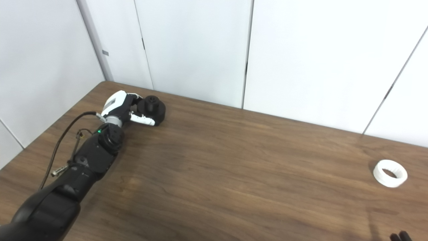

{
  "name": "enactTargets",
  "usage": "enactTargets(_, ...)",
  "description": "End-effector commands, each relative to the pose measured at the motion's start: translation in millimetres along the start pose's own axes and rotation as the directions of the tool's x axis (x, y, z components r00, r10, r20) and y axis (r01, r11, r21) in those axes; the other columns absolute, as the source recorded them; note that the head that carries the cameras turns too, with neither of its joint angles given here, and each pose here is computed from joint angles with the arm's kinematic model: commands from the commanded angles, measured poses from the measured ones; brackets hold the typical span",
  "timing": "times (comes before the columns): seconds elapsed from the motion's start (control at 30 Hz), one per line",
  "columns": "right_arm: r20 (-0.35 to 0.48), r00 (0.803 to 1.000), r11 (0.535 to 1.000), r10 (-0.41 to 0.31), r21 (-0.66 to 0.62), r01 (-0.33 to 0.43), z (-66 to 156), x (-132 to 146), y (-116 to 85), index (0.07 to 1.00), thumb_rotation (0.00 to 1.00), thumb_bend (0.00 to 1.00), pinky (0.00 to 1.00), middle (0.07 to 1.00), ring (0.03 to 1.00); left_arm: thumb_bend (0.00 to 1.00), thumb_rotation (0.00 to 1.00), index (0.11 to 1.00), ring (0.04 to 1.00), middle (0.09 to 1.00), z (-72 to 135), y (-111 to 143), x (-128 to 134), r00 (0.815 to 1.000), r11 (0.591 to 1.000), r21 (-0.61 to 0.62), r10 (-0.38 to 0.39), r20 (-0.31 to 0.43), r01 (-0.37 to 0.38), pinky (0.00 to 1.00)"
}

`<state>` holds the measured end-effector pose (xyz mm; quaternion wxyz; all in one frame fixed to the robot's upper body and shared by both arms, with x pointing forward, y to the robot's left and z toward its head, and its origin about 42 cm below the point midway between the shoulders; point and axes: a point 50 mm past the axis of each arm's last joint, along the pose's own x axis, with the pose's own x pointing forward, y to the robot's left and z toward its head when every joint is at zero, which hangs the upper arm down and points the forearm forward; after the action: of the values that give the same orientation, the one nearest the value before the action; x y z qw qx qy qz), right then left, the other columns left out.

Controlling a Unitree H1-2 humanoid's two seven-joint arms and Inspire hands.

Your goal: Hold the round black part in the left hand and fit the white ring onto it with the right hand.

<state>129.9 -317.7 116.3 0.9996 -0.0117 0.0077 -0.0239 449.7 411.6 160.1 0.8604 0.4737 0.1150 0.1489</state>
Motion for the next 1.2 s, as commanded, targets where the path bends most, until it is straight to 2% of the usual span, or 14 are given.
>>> enactTargets(0.0, 0.006, 1.000, 1.000, 0.017, -0.009, -0.017, 5, 1, 3, 1.000, 1.00, 0.63, 1.00, 0.978, 1.000, 0.52, 0.04, 0.482, 0.828, 0.757, 21, 20, 11, 0.997, 0.998, -0.037, 0.056, 0.057, -0.054, 0.72)
enactTargets(0.13, 0.009, 1.000, 1.000, 0.020, -0.014, -0.019, 6, 1, 5, 1.000, 1.00, 0.63, 1.00, 0.978, 1.000, 0.52, 0.04, 0.482, 0.818, 0.754, 22, 20, 7, 0.996, 0.997, -0.053, 0.061, 0.069, -0.057, 0.71)
enactTargets(0.33, 0.003, 1.000, 0.999, 0.022, -0.031, -0.022, 8, 2, 10, 0.999, 1.00, 0.65, 1.00, 0.981, 1.000, 0.52, 0.04, 0.482, 0.806, 0.745, 30, 20, -10, 0.990, 0.994, -0.100, 0.056, 0.128, -0.043, 0.71)
enactTargets(0.5, -0.008, 1.000, 0.999, 0.029, -0.019, -0.029, 11, 2, 15, 1.000, 1.00, 0.71, 1.00, 0.994, 1.000, 0.52, 0.04, 0.484, 0.853, 0.777, 49, 16, -41, 0.973, 0.986, -0.166, 0.027, 0.229, 0.012, 0.78)
enactTargets(0.63, -0.021, 1.000, 1.000, 0.023, -0.006, -0.023, 16, 1, 19, 1.000, 1.00, 0.70, 1.00, 0.990, 1.000, 0.52, 0.05, 0.485, 0.879, 0.789, 78, 5, -86, 0.936, 0.977, -0.190, -0.024, 0.352, 0.097, 0.84)
enactTargets(0.73, -0.026, 0.999, 1.000, 0.022, 0.005, -0.022, 19, 1, 21, 0.996, 1.00, 0.68, 1.00, 0.985, 1.000, 0.52, 0.05, 0.484, 0.875, 0.796, 94, -4, -117, 0.907, 0.970, -0.193, -0.057, 0.417, 0.150, 0.84)
enactTargets(0.8, -0.026, 0.999, 1.000, 0.027, 0.008, -0.027, 21, 2, 23, 0.987, 1.00, 0.68, 1.00, 0.976, 1.000, 0.52, 0.05, 0.484, 0.875, 0.803, 103, -13, -141, 0.874, 0.963, -0.183, -0.088, 0.478, 0.197, 0.83)
enactTargets(0.97, -0.028, 0.999, 0.999, 0.035, 0.019, -0.035, 23, 4, 26, 0.970, 1.00, 0.65, 0.97, 0.956, 0.996, 0.52, 0.06, 0.484, 0.905, 0.826, 116, -32, -194, 0.810, 0.939, -0.161, -0.166, 0.562, 0.304, 0.87)
enactTargets(1.1, -0.023, 0.999, 0.999, 0.035, 0.019, -0.035, 26, 4, 30, 0.963, 1.00, 0.63, 0.97, 0.950, 0.991, 0.52, 0.06, 0.483, 0.914, 0.819, 122, -34, -220, 0.759, 0.935, -0.118, -0.193, 0.622, 0.335, 0.90)
enactTargets(1.17, -0.021, 0.999, 0.999, 0.035, 0.016, -0.034, 29, 5, 33, 0.959, 1.00, 0.65, 0.97, 0.951, 0.991, 0.52, 0.06, 0.482, 0.906, 0.808, 124, -34, -233, 0.735, 0.933, -0.096, -0.207, 0.645, 0.347, 0.87)
